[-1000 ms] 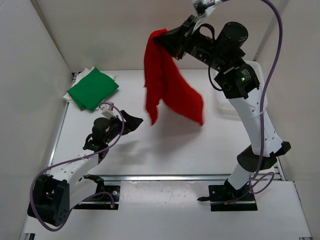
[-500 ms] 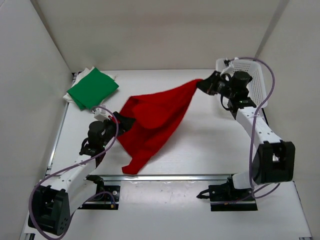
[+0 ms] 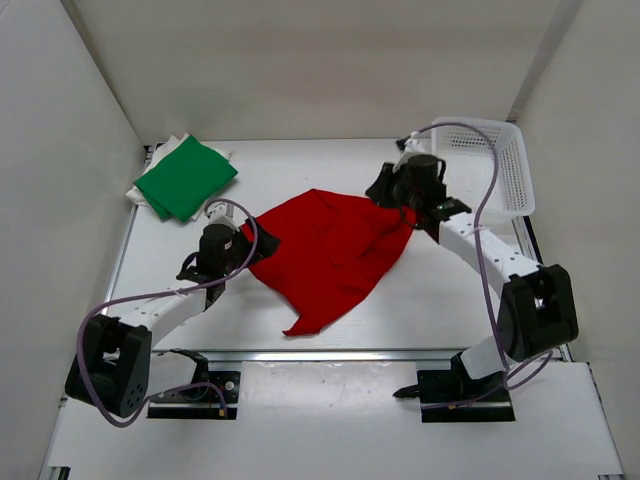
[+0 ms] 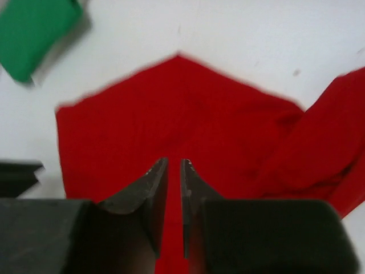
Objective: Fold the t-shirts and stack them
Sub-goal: Move the tshirt to the center of the board, then flatten out the tshirt
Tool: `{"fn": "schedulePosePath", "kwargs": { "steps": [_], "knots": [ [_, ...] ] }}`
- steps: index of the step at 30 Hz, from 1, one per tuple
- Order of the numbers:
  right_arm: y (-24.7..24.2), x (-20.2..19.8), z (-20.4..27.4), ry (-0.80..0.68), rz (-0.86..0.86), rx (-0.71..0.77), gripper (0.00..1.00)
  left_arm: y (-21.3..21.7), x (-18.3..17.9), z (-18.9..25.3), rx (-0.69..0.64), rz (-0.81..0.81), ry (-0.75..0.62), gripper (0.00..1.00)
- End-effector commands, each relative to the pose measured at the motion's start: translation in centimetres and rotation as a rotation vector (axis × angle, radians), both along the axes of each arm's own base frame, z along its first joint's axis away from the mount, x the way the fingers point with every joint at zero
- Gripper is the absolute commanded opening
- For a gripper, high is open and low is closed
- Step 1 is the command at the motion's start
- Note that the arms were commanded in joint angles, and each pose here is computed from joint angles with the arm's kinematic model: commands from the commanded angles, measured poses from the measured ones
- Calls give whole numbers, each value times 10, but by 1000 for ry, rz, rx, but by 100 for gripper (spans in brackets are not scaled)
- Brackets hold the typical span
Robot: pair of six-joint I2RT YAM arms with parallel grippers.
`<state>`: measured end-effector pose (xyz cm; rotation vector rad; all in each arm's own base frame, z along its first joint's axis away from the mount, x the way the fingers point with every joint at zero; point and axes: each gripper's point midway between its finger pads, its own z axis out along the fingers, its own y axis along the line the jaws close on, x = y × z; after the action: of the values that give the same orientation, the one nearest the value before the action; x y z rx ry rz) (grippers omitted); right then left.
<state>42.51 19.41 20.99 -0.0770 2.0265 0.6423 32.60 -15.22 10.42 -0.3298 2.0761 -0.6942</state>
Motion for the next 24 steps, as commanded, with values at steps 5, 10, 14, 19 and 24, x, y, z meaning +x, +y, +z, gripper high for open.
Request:
{"fn": "schedulePosePath", "kwargs": {
  "steps": [5, 10, 14, 19, 24],
  "knots": [
    [54, -48, -93, 106, 186, -314, 27, 6, -4, -51, 137, -12, 154, 86],
    [90, -60, -130, 132, 299, -431, 45, 6, -13, -69, 190, -34, 207, 77],
    [96, -73, -152, 151, 312, -518, 47, 21, -21, -65, 258, 20, 188, 78],
    [93, -82, -166, 182, 291, -579, 47, 21, -26, -73, 309, 2, 212, 83],
    [82, -77, -175, 205, 249, -574, 38, 10, -27, -91, 289, -43, 256, 66]
  ]
}}
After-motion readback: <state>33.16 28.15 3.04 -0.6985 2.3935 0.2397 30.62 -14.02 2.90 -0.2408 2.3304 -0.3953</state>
